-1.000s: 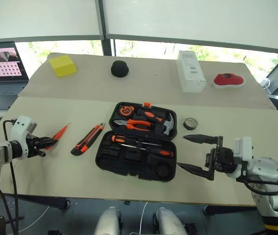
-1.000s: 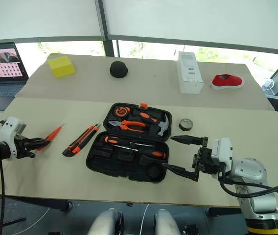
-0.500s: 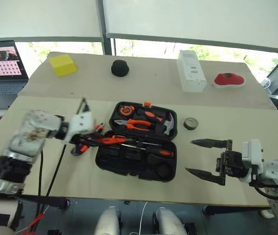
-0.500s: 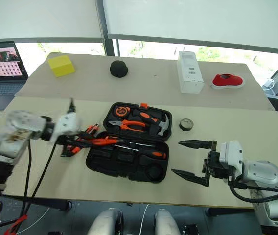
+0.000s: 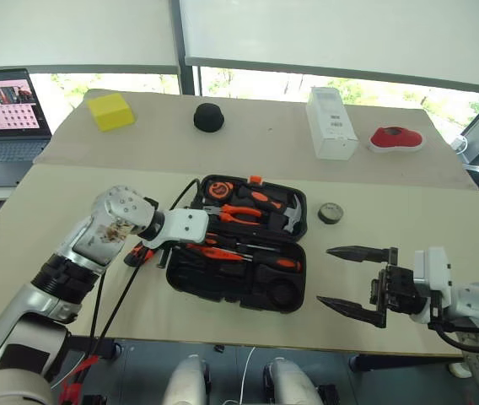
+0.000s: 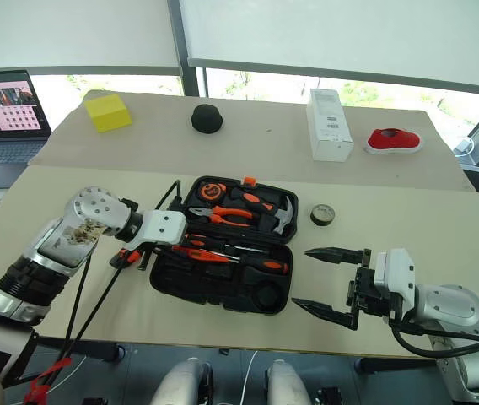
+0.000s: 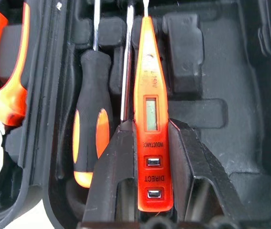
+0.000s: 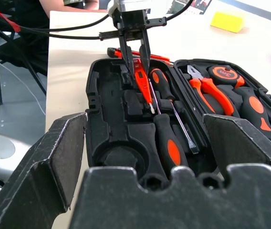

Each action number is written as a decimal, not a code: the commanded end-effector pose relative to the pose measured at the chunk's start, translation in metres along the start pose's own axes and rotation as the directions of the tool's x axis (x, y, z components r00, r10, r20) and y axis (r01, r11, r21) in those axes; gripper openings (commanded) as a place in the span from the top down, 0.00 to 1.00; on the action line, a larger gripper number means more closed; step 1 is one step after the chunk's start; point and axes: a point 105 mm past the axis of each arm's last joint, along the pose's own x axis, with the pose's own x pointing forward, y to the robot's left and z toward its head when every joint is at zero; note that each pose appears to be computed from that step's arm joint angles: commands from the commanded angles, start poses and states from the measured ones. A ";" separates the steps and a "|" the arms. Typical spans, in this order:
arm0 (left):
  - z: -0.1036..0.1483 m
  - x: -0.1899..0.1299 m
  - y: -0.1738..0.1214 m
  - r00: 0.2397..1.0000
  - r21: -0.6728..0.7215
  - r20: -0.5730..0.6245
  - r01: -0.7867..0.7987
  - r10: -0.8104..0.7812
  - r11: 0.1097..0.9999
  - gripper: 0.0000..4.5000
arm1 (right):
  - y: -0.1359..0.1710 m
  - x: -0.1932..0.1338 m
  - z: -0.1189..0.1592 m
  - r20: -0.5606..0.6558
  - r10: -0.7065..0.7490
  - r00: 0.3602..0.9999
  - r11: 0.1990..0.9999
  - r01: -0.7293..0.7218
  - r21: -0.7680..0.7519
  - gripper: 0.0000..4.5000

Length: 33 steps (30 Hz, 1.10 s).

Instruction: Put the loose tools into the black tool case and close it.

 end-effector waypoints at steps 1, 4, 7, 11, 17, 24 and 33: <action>-0.008 -0.004 -0.003 0.996 0.021 -0.084 0.031 -0.029 0.999 0.90 | 0.001 0.000 0.011 0.022 -0.005 1.000 0.999 0.006 -0.049 0.00; -0.009 -0.005 -0.008 0.995 0.012 -0.080 0.052 -0.051 0.999 0.90 | 0.001 0.000 0.009 0.021 -0.006 1.000 0.999 0.007 -0.049 0.00; -0.013 -0.002 -0.008 0.994 -0.009 -0.100 0.038 -0.038 0.999 0.90 | 0.001 0.000 0.008 0.020 -0.005 1.000 0.999 0.006 -0.048 0.00; -0.015 0.002 -0.008 0.994 -0.041 -0.101 0.038 -0.042 0.998 0.90 | 0.000 0.001 0.007 0.020 0.000 1.000 0.999 0.001 -0.044 0.00; 0.006 -0.005 -0.009 0.994 -0.101 0.107 0.039 -0.028 0.994 0.48 | 0.000 0.003 0.006 0.016 0.013 1.000 0.999 -0.012 -0.032 0.00; 0.024 -0.032 0.006 0.948 -0.044 0.308 -0.071 0.081 0.997 0.19 | 0.002 0.001 0.000 0.001 0.033 0.999 0.999 -0.033 0.001 0.00; 0.015 -0.013 0.000 0.878 -0.097 0.464 -0.082 0.118 0.992 0.58 | 0.002 0.005 -0.002 0.013 0.039 0.999 0.999 -0.039 0.012 0.00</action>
